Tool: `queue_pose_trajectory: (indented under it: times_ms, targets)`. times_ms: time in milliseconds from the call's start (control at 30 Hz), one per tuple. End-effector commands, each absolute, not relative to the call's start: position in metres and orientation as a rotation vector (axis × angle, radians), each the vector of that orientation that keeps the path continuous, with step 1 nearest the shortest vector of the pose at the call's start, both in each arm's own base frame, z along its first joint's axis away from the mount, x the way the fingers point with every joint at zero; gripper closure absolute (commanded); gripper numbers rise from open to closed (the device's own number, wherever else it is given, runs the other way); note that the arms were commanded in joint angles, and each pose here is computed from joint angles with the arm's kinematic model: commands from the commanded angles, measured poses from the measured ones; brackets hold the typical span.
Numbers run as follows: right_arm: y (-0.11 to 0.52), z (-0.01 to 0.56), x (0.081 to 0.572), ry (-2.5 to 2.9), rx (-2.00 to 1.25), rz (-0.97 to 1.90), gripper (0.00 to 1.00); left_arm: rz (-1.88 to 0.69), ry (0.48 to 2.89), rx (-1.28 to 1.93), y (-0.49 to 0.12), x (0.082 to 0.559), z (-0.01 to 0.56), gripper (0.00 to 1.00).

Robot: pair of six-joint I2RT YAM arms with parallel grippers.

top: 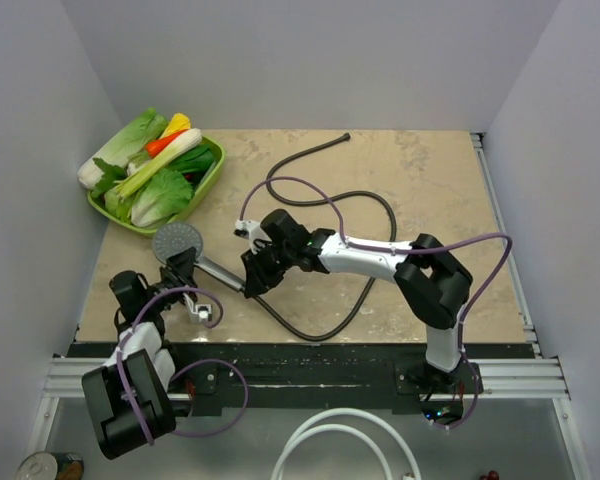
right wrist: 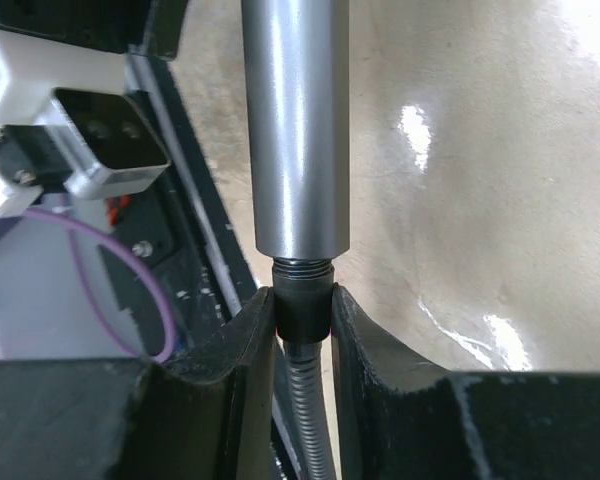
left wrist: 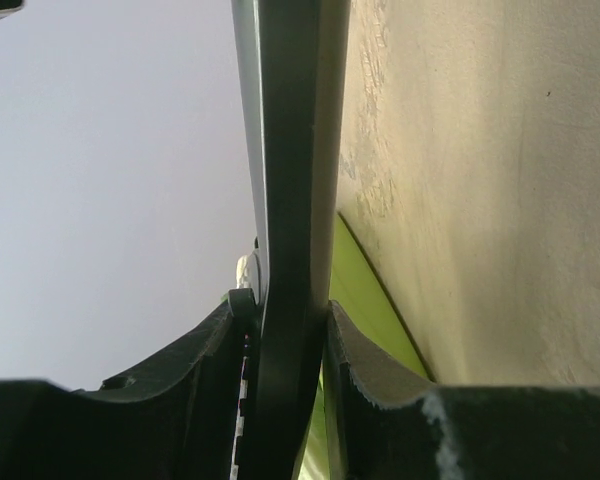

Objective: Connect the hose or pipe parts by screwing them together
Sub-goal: Install the bathroom fixture on the pipeline.

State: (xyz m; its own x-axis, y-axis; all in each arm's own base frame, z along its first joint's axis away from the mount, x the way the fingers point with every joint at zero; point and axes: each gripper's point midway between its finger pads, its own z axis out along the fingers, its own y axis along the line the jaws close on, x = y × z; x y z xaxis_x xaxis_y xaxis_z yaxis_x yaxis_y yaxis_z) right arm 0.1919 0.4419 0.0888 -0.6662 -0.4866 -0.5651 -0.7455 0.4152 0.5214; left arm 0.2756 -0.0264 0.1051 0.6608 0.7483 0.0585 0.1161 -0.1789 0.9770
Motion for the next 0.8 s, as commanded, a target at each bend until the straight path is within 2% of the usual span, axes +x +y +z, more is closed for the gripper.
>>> queue_pose_trajectory:
  times_ms: [0,467,767]
  targets:
    - [0.464,0.139,0.197,2.094,-1.066,1.499,0.88,0.810,0.196,1.817,-0.083,0.204,0.063,1.00]
    - [0.460,0.152,0.198,1.931,-0.945,2.036,0.83,0.798,0.148,1.771,-0.089,0.196,0.068,1.00]
    - [0.436,0.182,0.203,1.738,-0.687,2.448,0.81,0.807,0.139,1.770,-0.089,0.196,0.069,1.00]
